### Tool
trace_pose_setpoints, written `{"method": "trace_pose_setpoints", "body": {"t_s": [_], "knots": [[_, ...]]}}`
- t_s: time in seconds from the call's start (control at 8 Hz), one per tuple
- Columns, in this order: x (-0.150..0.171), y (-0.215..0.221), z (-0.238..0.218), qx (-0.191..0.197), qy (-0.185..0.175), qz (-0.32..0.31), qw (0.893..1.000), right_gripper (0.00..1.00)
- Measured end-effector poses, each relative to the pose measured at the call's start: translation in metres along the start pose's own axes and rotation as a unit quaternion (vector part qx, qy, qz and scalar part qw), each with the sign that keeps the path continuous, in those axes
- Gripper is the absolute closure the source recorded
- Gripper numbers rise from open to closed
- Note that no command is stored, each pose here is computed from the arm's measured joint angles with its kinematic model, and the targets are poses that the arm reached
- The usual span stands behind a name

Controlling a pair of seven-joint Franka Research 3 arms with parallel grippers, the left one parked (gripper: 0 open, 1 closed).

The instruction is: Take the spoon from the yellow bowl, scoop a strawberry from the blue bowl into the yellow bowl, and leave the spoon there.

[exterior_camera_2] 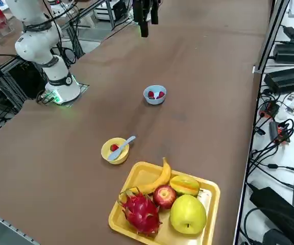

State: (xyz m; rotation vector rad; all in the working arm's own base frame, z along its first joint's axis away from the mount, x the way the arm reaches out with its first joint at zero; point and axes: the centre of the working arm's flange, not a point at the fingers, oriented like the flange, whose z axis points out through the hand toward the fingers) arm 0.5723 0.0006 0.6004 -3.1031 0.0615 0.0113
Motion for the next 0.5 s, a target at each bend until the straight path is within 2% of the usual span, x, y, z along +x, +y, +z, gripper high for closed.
{"method": "trace_pose_setpoints", "body": {"t_s": [0.5], "knots": [[-0.0146, -0.0017, -0.0038, 0.004, 0.007, -0.003, 1.000, 0.00]]}}
